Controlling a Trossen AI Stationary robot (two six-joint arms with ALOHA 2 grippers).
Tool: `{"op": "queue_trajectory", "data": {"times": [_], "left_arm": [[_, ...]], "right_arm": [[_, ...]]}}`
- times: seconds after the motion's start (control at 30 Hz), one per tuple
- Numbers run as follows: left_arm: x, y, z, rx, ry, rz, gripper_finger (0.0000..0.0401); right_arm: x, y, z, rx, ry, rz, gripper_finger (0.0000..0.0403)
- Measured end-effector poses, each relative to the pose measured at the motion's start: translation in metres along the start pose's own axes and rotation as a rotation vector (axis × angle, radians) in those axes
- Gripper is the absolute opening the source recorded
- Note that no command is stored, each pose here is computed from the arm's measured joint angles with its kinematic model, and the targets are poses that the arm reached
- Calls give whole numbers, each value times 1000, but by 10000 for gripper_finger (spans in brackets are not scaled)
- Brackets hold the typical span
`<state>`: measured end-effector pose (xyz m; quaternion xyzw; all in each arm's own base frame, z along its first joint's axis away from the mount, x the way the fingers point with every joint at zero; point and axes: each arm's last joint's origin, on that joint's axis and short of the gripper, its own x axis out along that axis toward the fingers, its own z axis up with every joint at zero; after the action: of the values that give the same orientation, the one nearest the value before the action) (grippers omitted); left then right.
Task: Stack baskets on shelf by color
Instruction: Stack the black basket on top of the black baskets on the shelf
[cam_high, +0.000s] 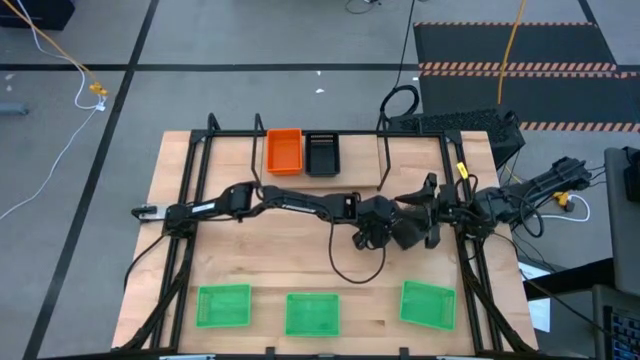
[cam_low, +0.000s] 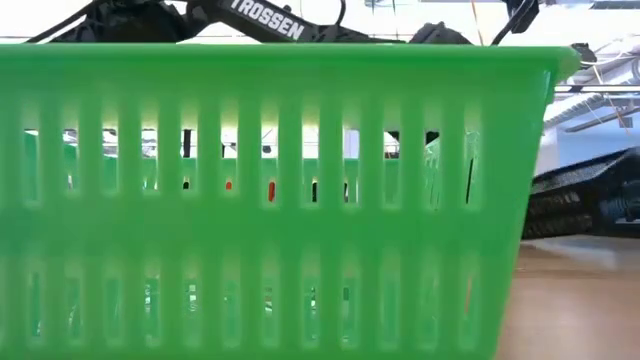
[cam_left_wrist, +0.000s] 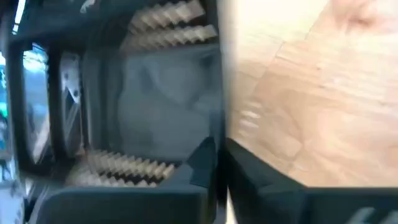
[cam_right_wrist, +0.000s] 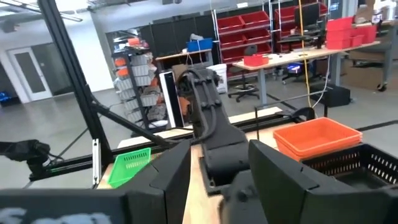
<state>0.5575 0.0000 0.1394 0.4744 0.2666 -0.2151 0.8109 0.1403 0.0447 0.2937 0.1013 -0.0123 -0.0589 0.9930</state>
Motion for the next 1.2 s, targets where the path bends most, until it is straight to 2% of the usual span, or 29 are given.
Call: {"op": "queue_trajectory", "data": {"times": [0.07,0.2,0.3,0.43,0.6,0.67,0.8,0.9,1.07,1.2], "left_arm": [[-7,1,8,-61,51,14,12],[-39,7,36,-178,200,61,27],[-72,6,58,-184,278,13,31],[-113,4,75,-310,352,-64,11],[-152,-2,69,-467,536,-179,17],[-164,-5,66,-518,618,-184,16],[-185,-1,60,-573,756,-101,8],[-202,4,57,-596,781,-28,16],[-236,19,52,-652,745,77,8],[-252,30,18,-718,703,166,15]], "right_arm": [[0,0,-2,7,19,1,155],[-2,1,-5,24,47,10,155],[-3,2,-3,29,33,18,155],[-4,3,-2,31,25,25,155],[-5,2,-2,41,21,27,155],[-5,3,-2,44,21,27,155],[-5,3,-1,46,18,28,155],[-5,3,-1,45,17,29,155],[-6,2,0,26,10,31,155],[-6,2,0,26,8,32,155]]}}
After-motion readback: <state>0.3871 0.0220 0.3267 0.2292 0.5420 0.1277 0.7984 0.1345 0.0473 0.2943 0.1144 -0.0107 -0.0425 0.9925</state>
